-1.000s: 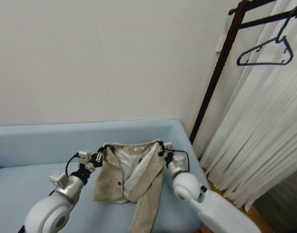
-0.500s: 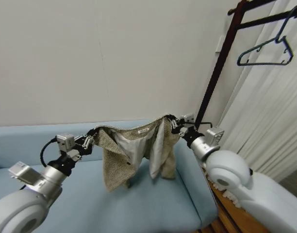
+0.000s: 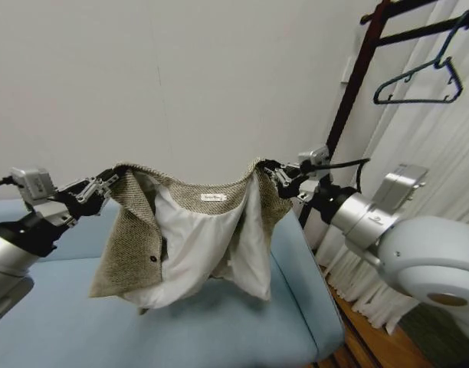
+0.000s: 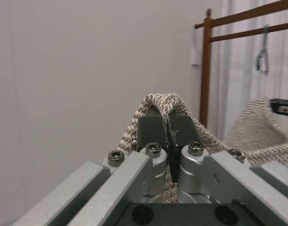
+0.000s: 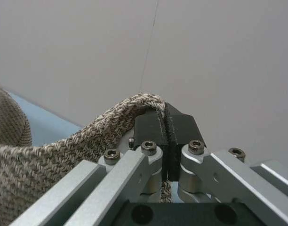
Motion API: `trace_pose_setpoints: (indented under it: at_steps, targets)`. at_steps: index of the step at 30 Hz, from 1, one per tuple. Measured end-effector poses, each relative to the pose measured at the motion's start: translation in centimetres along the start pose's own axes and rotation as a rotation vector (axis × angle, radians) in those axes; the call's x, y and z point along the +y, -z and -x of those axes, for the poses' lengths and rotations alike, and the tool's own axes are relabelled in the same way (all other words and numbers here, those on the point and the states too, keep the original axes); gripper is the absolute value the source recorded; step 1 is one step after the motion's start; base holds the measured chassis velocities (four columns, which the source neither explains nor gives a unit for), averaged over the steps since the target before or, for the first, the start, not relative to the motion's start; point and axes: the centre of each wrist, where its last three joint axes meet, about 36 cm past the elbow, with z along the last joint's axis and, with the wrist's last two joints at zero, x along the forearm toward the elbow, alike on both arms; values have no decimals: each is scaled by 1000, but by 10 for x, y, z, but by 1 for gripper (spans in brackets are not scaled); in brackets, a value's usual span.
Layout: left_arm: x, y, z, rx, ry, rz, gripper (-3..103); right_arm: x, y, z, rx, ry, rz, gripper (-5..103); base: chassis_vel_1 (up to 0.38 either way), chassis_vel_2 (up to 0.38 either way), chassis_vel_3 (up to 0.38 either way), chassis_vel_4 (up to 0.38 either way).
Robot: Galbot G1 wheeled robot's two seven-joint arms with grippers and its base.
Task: Pick up the clothes from the sofa and hang them on the clothes hanger.
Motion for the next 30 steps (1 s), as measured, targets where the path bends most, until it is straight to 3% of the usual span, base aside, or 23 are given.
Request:
trace_pose_setpoints:
  at_steps: [3,8,14,18,19,21,25,27,28,30]
  targets:
    - [-3,18,0,-29,-104,-2,1,-1,16,-6,4,44,58,0,0,0,0,0]
    - [-11,45,5,-44,-208,-6,1,-2,39,-17,-3,116,108,0,0,0,0,0]
    - [-22,70,8,-26,-273,-18,1,-8,53,-27,-2,149,112,0,0,0,0,0]
    - [-30,86,7,7,-314,-115,1,-9,65,-38,-2,171,118,0,0,0,0,0]
    - [-30,86,7,7,-314,-115,1,-9,65,-38,-2,171,118,0,0,0,0,0]
    - [-30,87,6,28,-287,-175,1,-3,68,-43,2,181,123,0,0,0,0,0]
    - [-25,78,5,67,-233,-247,1,-1,71,-46,61,163,187,0,0,0,0,0]
    - [-19,68,6,117,-153,-332,1,-2,67,-44,118,151,218,0,0,0,0,0]
    - [-19,68,6,117,-153,-332,1,-2,67,-44,118,151,218,0,0,0,0,0]
    - [-14,53,9,197,-36,-410,1,-2,61,-40,186,146,251,0,0,0,0,0]
